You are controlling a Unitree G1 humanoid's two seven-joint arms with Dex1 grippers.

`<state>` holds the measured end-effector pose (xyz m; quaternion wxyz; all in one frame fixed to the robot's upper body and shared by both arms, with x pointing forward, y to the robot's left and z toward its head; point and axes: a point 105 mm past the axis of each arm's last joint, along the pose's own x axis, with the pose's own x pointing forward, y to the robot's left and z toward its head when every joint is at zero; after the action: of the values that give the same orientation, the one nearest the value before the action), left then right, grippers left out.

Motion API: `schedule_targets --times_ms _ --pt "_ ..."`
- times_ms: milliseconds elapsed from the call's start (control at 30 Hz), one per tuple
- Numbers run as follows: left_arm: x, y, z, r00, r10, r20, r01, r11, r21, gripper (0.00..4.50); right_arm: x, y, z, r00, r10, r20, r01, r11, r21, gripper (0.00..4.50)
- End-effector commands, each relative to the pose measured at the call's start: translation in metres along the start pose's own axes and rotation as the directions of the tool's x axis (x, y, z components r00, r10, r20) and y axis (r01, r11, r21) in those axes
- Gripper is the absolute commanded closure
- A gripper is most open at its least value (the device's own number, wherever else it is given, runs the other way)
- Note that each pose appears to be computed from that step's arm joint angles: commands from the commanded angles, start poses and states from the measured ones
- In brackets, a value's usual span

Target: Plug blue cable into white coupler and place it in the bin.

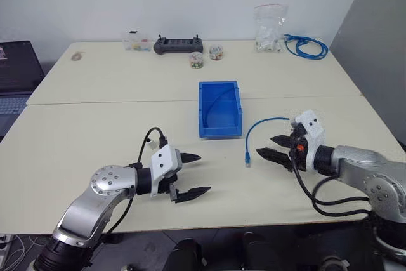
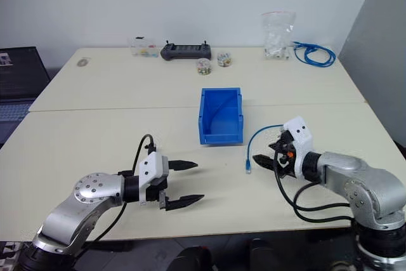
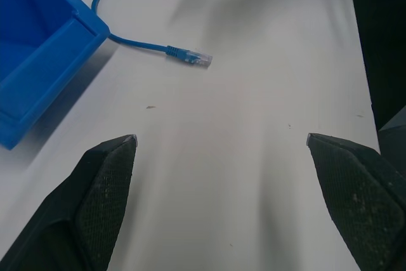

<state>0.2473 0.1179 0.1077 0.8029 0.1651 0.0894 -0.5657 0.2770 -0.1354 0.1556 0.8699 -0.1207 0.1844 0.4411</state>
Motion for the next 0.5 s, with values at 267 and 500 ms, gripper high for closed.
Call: schedule_targets --times_ms 267,500 --pt "-0.002 0.002 0.003 1.000 0.016 0.012 -0.016 0.999 0.028 0.00 0.018 -0.005 -0.011 0.915 0.239 -0.324 -0.399 0.657 -0.640 0.85" --pt "-0.002 0.001 0.005 1.000 0.025 0.014 -0.025 0.999 0.031 0.00 0.048 -0.030 0.005 0.878 0.154 -0.453 -0.476 0.391 -0.788 0.85"
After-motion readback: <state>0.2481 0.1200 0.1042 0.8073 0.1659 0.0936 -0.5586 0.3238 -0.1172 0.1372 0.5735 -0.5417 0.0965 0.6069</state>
